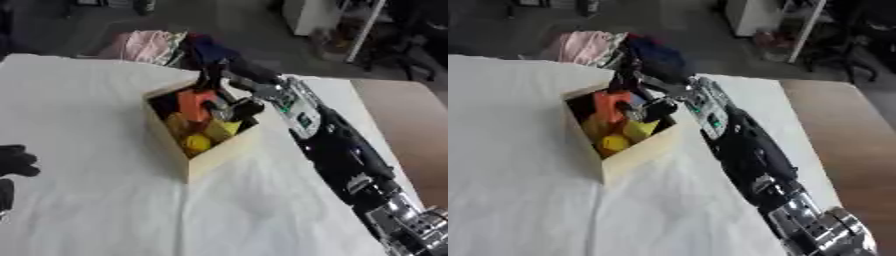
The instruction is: Pick up objects on the table and place them in the box.
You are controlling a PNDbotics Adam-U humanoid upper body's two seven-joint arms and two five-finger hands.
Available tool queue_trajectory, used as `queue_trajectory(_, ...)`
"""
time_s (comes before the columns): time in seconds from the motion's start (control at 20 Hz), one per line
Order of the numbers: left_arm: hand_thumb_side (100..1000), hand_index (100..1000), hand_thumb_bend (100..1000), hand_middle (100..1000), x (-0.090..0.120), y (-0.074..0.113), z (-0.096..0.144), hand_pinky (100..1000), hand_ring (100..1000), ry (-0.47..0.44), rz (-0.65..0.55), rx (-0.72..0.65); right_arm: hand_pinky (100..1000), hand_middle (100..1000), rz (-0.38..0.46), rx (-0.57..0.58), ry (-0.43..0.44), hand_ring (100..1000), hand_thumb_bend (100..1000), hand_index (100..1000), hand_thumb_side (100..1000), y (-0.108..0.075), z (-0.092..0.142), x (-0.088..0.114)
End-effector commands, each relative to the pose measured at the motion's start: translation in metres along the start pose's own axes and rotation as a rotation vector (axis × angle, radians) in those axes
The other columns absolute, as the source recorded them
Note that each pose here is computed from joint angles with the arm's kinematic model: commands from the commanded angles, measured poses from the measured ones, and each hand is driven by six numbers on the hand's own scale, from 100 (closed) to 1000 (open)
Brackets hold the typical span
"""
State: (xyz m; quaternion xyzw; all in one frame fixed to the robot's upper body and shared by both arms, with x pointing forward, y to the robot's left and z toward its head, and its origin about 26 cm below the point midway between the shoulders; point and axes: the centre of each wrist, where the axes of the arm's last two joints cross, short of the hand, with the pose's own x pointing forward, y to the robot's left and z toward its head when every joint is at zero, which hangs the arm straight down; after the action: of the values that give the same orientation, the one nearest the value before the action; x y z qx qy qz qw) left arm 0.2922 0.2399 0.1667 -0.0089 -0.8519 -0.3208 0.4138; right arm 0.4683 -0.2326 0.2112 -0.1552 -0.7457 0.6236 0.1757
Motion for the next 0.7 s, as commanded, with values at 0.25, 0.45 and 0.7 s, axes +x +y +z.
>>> queue_trajectory(0.25,536,833,100,685,0.004,0.004,0.002,833,691,-0.006,-0.013,-0.005,691,1000,0.114,0.019,-0.111,776,100,996,449,-0.041,0.0,0.016)
queue_trajectory(0.45,536,832,100,685,0.001,0.003,0.007,833,691,0.016,-0.004,0.005,663,967,0.099,-0.086,-0.144,752,100,972,107,-0.054,0.008,0.026)
queue_trajectory(0.7,534,831,100,685,-0.004,0.001,0.018,832,690,0.056,0.01,0.031,624,893,-0.049,-0.319,-0.163,718,100,926,100,-0.06,0.034,0.041)
